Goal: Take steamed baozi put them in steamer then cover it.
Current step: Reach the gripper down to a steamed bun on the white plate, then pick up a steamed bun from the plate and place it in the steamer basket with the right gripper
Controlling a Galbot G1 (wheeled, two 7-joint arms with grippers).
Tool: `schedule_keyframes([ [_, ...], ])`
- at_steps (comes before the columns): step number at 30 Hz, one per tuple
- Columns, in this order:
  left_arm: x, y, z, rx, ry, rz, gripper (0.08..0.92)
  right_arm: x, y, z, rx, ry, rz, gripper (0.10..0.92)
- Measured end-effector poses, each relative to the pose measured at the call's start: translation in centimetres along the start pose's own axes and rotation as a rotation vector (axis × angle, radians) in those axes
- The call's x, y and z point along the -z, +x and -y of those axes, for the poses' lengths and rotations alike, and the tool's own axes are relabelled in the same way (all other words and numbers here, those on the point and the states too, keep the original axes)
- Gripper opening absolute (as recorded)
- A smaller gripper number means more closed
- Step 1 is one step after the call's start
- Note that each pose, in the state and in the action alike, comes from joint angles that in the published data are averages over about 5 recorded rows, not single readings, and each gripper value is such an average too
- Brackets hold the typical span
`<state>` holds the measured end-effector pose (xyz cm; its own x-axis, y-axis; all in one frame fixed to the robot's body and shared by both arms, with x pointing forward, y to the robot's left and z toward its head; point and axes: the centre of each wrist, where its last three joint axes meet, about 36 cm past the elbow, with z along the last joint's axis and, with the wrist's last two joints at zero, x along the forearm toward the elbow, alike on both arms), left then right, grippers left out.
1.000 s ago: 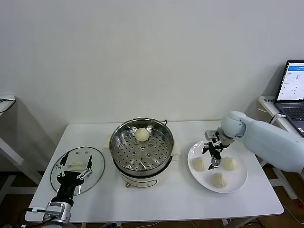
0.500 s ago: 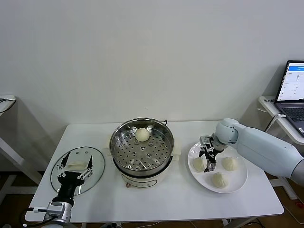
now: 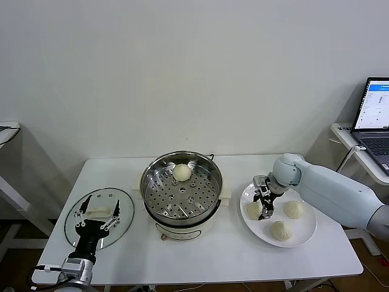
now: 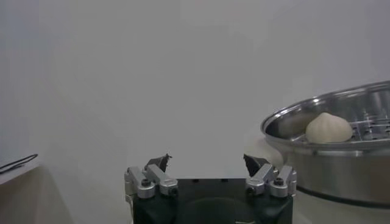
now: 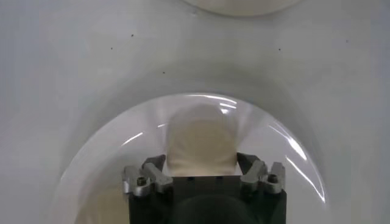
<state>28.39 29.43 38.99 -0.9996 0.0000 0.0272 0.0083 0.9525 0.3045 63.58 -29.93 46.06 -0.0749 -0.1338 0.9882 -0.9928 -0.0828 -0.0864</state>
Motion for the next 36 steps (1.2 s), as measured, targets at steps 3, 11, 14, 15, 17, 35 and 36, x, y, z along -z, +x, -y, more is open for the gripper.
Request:
schedule_keyframes([
  [3,0.0,0.0,0.0,0.000,0.000,0.000,0.823,-0.1,0.1,-0.1,0.001,0.000,0.001,0.688],
  [11,0.1,0.0,0.1,-0.002,0.001,0.002,0.823,-0.5,2.3,-0.1,0.000,-0.015,0.010,0.689],
  [14,0.1,0.0,0.1,-0.002,0.000,0.003,0.823,-0.4,4.4,0.2,-0.010,-0.017,0.020,0.688],
  [15,0.2,0.0,0.1,-0.002,-0.001,0.004,0.823,-0.3,5.3,0.3,-0.013,-0.016,0.024,0.690],
  [17,0.3,0.0,0.1,-0.002,-0.002,0.007,0.823,0.1,7.2,0.5,-0.021,-0.012,0.032,0.693],
  [35,0.8,-0.2,-0.4,-0.001,-0.019,0.025,0.823,12.3,23.1,0.5,-0.052,0.060,0.094,0.696],
  [36,0.8,-0.3,-0.5,-0.001,-0.020,0.025,0.823,13.3,23.4,0.5,-0.050,0.065,0.095,0.696],
])
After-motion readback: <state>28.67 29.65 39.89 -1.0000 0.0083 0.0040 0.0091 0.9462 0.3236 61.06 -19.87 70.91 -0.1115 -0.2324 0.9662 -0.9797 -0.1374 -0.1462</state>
